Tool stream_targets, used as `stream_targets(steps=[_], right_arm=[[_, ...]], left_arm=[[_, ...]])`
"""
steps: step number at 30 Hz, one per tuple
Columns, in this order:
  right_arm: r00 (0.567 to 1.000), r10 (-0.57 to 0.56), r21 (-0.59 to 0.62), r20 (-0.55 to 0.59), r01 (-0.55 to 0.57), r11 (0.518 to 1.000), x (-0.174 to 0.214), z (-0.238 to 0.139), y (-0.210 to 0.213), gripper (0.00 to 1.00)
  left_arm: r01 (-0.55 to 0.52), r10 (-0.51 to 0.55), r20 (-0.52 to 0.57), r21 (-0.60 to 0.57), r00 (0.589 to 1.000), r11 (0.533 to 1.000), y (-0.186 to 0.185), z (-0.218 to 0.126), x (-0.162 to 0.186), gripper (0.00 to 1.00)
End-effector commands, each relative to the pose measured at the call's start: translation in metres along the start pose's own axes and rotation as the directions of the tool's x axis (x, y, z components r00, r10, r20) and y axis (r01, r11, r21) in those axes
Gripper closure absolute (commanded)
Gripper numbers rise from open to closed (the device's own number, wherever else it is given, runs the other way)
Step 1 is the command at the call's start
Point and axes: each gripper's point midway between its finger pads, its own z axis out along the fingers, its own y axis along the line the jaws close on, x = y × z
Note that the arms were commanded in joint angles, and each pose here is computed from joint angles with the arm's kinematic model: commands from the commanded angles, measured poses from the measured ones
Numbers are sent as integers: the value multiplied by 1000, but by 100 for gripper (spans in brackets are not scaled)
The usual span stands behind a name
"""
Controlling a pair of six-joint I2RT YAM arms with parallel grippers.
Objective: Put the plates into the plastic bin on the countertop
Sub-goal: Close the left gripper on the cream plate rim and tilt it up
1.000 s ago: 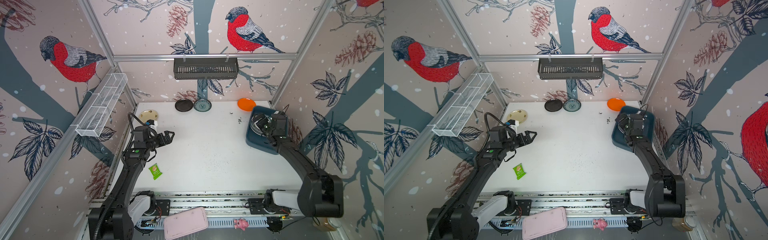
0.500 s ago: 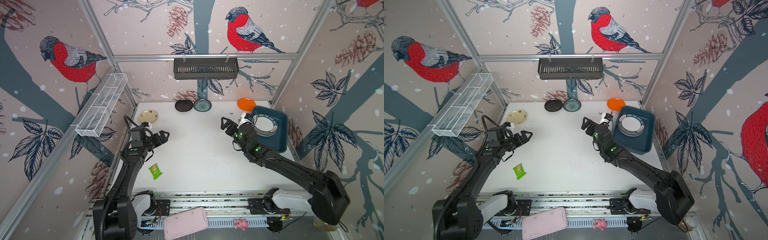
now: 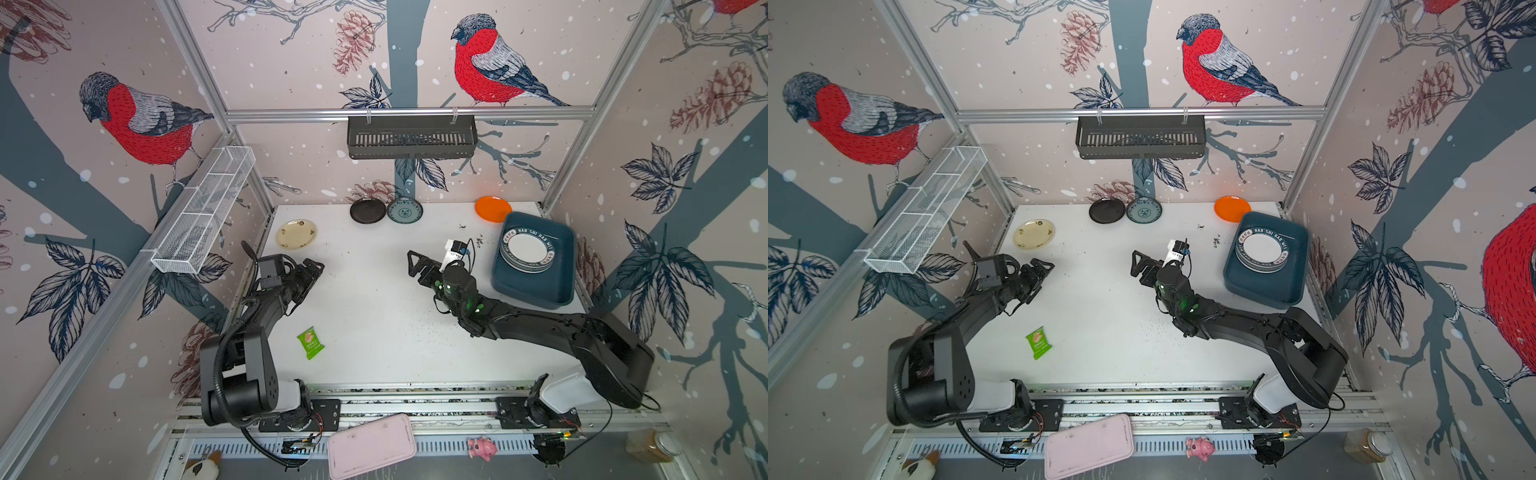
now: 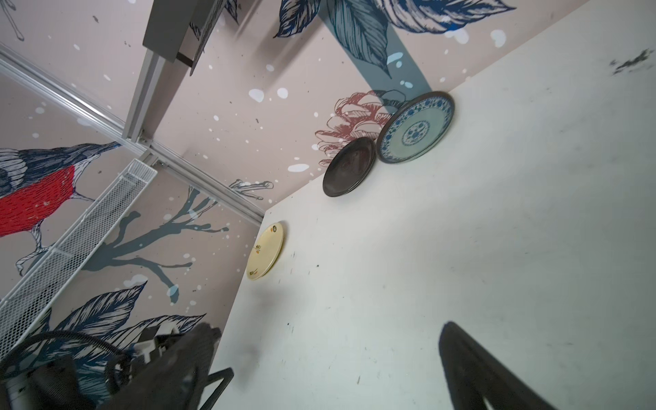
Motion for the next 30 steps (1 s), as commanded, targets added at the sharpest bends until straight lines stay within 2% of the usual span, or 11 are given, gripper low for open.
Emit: stream_targets(steps=[1,4,10,18,23,30], right_arm=[[1000,-23,-152,14,25,988,-1,7,40,0],[998,-54,-229,-20,48,972,11,16,59,0],[988,-140,-358,-71,106,928,41,30,97,0],[969,-220,-480,-116,139,866,69,45,131,0],[965,-234,-480,-118,151,864,77,58,131,1],[972,-207,-434,-112,139,890,74,75,114,0]], left_arm=[[64,-63,92,-5,994,998,0,10,-38,11],[93,-86,122,-55,989,994,11,22,-63,12],[49,-21,139,-200,990,978,30,49,-105,14],[102,-74,125,-232,989,967,64,84,-129,19],[117,-88,128,-245,988,963,80,102,-141,19],[126,-94,131,-259,987,958,92,122,-153,24]])
